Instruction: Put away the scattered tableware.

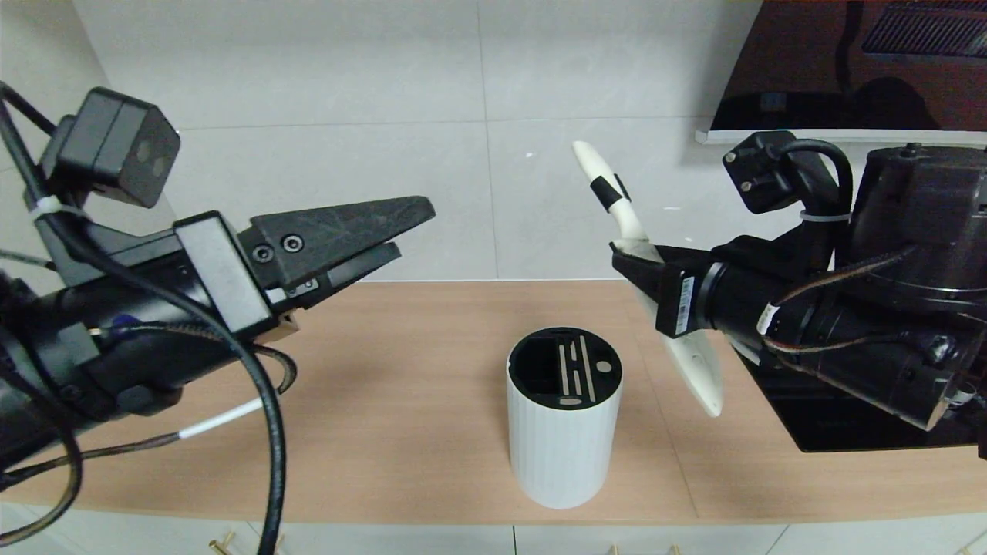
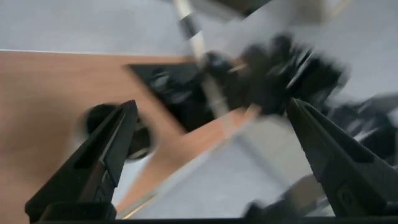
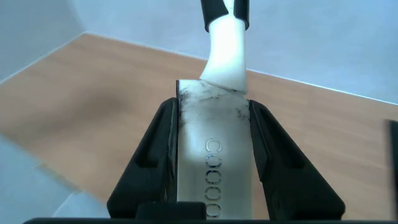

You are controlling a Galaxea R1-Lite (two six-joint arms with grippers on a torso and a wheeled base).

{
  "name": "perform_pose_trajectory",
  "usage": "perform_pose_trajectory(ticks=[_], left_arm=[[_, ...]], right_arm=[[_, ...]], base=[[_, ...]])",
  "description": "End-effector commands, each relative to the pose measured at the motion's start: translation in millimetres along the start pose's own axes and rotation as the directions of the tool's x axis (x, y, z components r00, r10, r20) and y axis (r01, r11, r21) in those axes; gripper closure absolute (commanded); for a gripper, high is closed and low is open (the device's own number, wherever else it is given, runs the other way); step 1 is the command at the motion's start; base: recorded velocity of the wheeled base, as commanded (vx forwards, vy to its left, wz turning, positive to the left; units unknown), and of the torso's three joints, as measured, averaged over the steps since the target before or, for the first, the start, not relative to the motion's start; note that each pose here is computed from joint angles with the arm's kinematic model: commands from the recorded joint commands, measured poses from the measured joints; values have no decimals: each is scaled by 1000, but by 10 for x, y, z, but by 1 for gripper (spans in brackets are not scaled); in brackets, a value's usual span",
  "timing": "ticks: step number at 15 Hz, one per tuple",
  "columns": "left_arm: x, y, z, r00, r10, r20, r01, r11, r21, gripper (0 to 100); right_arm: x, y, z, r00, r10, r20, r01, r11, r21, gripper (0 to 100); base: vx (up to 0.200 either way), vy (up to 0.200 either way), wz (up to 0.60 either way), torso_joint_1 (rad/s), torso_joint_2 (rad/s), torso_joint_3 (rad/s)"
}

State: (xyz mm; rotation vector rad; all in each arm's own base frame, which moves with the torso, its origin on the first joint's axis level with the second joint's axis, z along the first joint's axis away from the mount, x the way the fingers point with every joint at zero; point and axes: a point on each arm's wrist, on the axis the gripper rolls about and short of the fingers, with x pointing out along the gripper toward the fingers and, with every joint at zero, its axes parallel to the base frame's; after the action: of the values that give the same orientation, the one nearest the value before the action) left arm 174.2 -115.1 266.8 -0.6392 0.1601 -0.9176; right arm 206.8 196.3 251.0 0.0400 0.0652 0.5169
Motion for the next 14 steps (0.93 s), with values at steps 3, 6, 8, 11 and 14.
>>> perform_pose_trajectory(ticks=[3, 6, 8, 11, 14], left_arm=[[309, 235, -185, 999, 16, -42, -19, 996, -82, 0], [429, 318, -258, 998, 41, -45, -45, 994, -100, 0], [511, 329, -284, 999, 52, -1, -51, 991, -122, 0], [551, 354, -308, 998, 62, 13, -60, 991, -123, 0], [575, 304, -342, 999, 47, 4, -46, 991, -125, 0]], right_arm=[[12, 307, -114, 997, 76, -26, -76, 997, 4, 100], [49, 464, -181, 993, 115, -26, -114, 993, 37, 100], [25, 555, -194, 989, 147, -18, -146, 988, 48, 100], [-22, 662, -210, 983, 184, -19, -183, 981, 66, 100], [-74, 740, -219, 977, 214, -21, -212, 975, 69, 100]], base=[[0, 0, 0, 0, 0, 0], [0, 0, 0, 0, 0, 0], [0, 0, 0, 0, 0, 0], [0, 0, 0, 0, 0, 0], [0, 0, 0, 0, 0, 0]])
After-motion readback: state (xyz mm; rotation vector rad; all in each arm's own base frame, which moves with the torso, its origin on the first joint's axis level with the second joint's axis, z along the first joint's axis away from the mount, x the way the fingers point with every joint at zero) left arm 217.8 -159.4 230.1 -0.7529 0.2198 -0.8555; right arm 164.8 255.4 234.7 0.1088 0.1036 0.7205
